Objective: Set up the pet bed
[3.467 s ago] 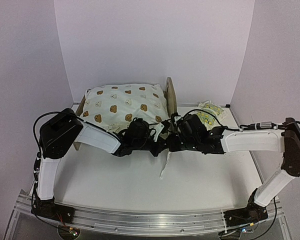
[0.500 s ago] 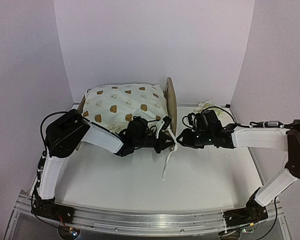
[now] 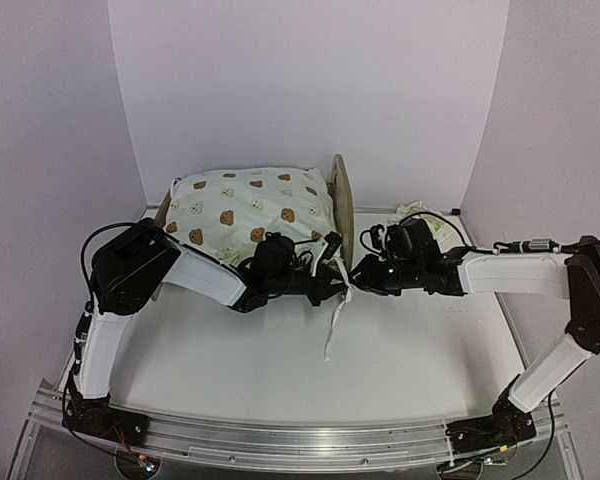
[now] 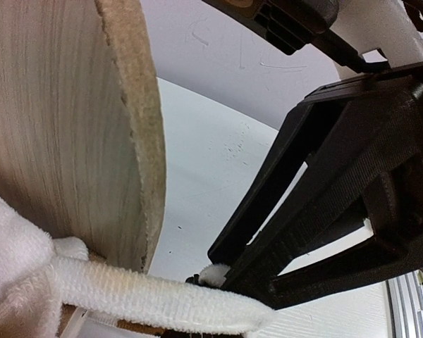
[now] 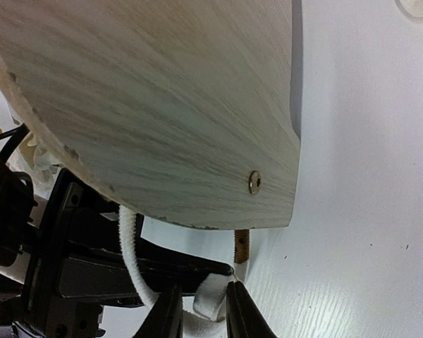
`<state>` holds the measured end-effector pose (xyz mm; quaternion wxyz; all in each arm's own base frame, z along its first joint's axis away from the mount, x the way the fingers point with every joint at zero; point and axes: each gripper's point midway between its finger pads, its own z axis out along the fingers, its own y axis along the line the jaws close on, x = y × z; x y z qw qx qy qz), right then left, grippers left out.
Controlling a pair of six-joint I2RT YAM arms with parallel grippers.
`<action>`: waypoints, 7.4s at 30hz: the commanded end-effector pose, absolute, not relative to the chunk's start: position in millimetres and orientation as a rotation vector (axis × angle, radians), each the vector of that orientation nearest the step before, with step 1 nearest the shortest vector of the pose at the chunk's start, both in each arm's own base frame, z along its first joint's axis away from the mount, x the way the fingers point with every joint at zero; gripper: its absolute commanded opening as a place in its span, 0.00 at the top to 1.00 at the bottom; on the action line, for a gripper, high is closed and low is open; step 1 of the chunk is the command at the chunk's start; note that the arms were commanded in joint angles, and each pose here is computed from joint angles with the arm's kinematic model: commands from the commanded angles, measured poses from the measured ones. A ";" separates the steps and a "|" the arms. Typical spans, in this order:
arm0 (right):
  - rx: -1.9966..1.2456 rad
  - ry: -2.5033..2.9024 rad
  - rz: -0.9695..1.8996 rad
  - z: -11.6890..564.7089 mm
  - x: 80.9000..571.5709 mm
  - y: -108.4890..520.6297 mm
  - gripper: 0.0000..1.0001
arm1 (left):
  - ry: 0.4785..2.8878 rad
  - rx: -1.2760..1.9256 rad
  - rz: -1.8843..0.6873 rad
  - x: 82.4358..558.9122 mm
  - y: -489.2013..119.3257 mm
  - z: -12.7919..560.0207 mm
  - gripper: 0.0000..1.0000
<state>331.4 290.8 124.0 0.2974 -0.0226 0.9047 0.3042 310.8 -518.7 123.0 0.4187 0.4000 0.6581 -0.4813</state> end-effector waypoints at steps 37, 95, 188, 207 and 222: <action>0.030 2.318 0.742 142.0 347.9 278.9 1.00 | 1.832 1.096 -0.976 288.4 -479.3 96.4 0.21; 0.178 2.186 0.481 171.2 398.3 249.5 1.00 | 2.220 0.732 -0.303 347.9 -356.6 45.8 1.00; 0.147 2.051 -0.223 234.6 308.9 114.8 0.70 | 2.114 0.142 -0.429 337.4 -149.0 224.2 0.24; -0.359 2.075 0.301 350.9 309.6 322.2 0.28 | 2.060 -0.007 -0.346 322.5 -118.9 246.3 0.14; -0.858 2.045 0.451 243.0 236.1 581.5 0.21 | 2.022 -0.122 -0.348 300.9 -98.6 241.9 0.10</action>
